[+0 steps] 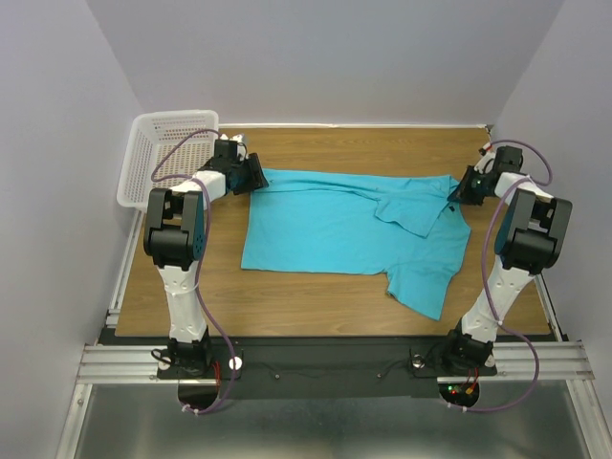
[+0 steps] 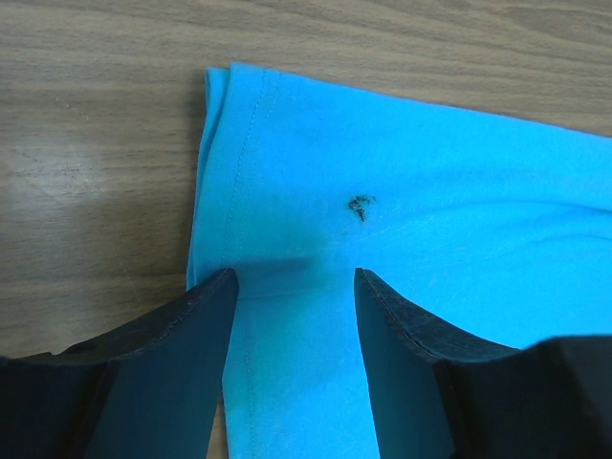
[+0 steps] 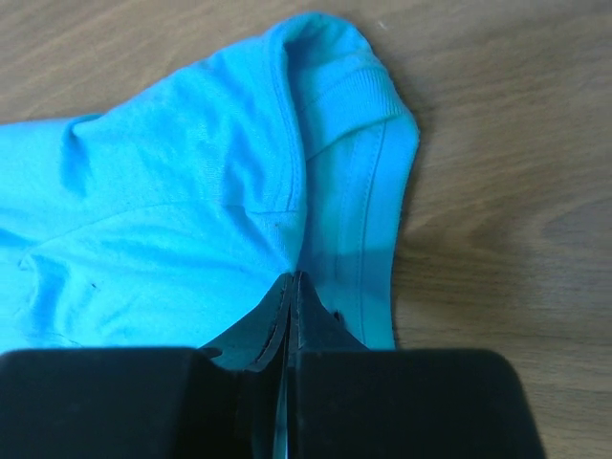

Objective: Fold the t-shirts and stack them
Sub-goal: Fold the tshirt

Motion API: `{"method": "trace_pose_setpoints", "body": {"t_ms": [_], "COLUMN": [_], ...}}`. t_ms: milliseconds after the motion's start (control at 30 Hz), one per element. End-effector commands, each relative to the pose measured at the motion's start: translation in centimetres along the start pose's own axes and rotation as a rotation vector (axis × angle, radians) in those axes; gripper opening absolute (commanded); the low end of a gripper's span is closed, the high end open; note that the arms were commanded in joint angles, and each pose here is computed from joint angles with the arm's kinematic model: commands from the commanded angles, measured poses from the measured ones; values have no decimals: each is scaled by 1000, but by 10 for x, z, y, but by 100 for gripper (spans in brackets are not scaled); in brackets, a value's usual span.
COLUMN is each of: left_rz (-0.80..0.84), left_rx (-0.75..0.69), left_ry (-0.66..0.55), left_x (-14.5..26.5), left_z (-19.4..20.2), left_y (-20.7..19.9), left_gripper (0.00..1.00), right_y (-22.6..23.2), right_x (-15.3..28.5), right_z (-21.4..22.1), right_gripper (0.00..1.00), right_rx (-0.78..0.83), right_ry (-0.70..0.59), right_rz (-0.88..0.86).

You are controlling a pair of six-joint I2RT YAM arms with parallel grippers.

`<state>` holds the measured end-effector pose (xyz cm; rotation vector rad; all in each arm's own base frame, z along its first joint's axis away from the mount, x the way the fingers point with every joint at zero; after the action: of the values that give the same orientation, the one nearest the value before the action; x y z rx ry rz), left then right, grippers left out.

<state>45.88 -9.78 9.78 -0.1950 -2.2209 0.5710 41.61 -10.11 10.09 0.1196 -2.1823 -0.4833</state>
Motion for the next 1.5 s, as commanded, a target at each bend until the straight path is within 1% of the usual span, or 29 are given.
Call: {"method": "trace_pose_setpoints", "body": {"t_ms": [0, 67, 100, 133, 233, 367, 633, 767, 1167, 1333, 1400, 1467], "left_rz": [-50, -39, -34, -29, -18, -9, -3, -6, -4, -3, -3, -3], "left_rx": [-9, -11, -13, -13, -16, -15, -16, -16, -14, -14, -15, -15], "left_ry": [26, 25, 25, 26, 28, 29, 30, 30, 33, 34, 35, 32], "left_x": [-2, -1, -1, -1, -1, -1, -1, -1, -2, -2, -2, -1], "left_z": [1, 0, 0, 0, 0, 0, 1, 1, 1, 1, 2, 1], "left_y": [12, 10, 10, 9, 8, 7, 6, 7, 7, 7, 8, 7], "left_gripper": [64, 64, 64, 64, 64, 64, 64, 64, 64, 64, 64, 64], "right_y": [4, 8, 11, 12, 18, 25, 25, 24, 20, 20, 20, 21], "right_x": [18, 19, 25, 26, 37, 44, 33, 29, 12, 9, 8, 8], "right_z": [-29, -24, -25, -25, -24, -17, 14, 22, 40, 41, 42, 43], "right_gripper": [10, 18, 28, 32, 37, 37, 34, 33, 34, 34, 33, 29], "right_rx": [58, 63, 80, 83, 101, 92, 27, 9, -43, -54, -54, -57], "right_ry": [-96, -86, -98, -100, -115, -111, -24, 0, 69, 77, 79, 82], "right_rz": [-44, -90, -93, -97, -96, -130, -185, -186, -185, -201, -203, -211]}}
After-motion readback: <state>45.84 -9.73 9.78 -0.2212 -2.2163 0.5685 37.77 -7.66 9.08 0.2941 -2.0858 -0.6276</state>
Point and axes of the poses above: each gripper's point midway between its finger pads, its own x axis back along the fingers, its own y axis along the line the jaws close on, z = x × y, the point moved 8 cm from there along x, back along the fingers, and after that the axes turned 5 degrees about x, right-handed, at the moved point
